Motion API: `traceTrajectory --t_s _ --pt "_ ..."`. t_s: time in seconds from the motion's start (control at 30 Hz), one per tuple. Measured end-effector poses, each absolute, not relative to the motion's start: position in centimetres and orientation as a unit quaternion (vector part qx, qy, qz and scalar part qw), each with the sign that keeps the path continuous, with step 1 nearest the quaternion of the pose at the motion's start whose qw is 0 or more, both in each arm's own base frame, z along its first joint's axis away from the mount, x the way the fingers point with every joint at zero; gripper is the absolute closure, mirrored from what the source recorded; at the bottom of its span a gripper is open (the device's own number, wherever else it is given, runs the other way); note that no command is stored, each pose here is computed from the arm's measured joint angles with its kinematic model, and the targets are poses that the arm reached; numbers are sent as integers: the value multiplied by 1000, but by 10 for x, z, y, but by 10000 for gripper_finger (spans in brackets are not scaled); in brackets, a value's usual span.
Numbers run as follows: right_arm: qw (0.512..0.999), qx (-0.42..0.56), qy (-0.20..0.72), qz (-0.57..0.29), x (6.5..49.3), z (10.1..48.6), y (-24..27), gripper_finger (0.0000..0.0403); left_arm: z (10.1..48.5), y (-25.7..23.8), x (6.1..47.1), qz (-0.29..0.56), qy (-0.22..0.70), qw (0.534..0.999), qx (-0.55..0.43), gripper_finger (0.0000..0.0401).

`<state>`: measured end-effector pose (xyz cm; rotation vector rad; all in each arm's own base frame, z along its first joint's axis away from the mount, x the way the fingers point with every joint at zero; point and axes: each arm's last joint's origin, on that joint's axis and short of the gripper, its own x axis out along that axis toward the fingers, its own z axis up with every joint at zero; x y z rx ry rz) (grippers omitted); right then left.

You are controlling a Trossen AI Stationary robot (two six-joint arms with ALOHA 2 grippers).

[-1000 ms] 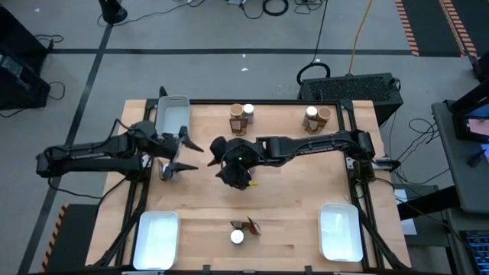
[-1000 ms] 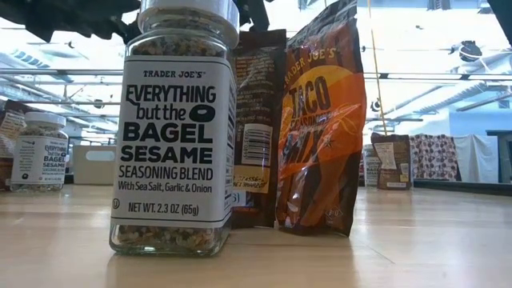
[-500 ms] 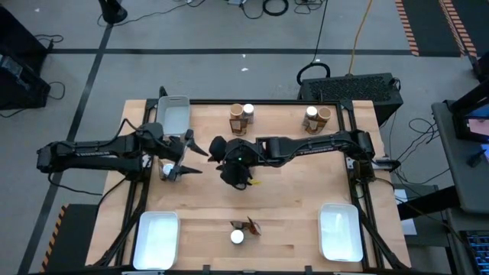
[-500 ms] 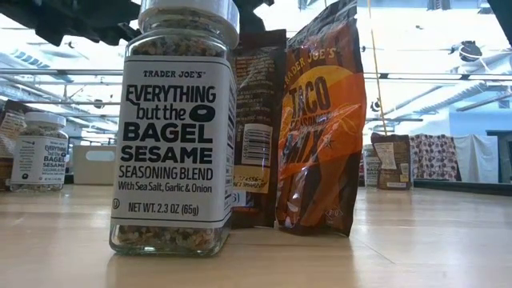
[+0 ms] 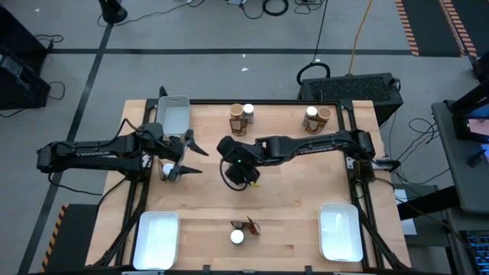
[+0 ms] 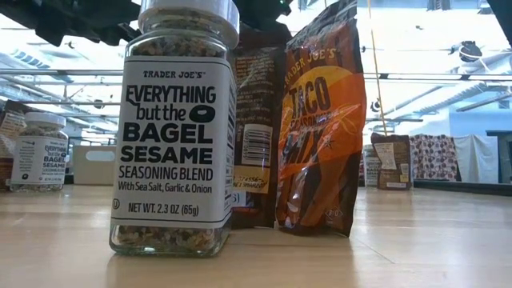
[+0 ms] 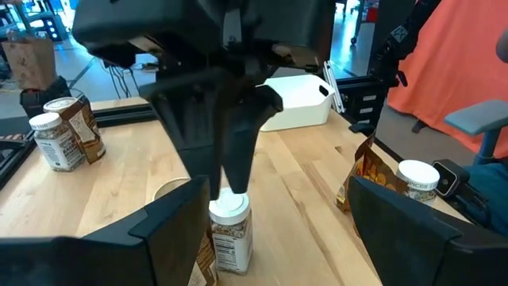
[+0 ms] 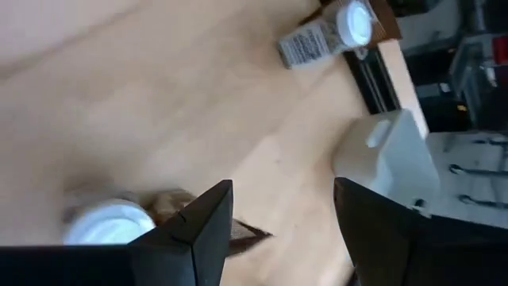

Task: Sort spices by type
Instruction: Put the bottom brown seasoning bottle into the bottom right white bin

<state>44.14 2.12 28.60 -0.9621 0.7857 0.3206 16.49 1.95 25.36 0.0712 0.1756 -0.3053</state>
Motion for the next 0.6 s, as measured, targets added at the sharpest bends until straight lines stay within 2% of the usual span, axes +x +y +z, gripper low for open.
traceTrajectory --t_s 0.13,0.37,0.6 --pt "795 -447 375 166 436 288 21 202 254 20 165 -151 88 984 33 100" --pt "821 -431 297 231 436 301 36 202 252 20 165 -152 93 983 34 100" --pt "784 -501 264 256 435 304 49 202 252 20 165 -148 94 984 34 100"
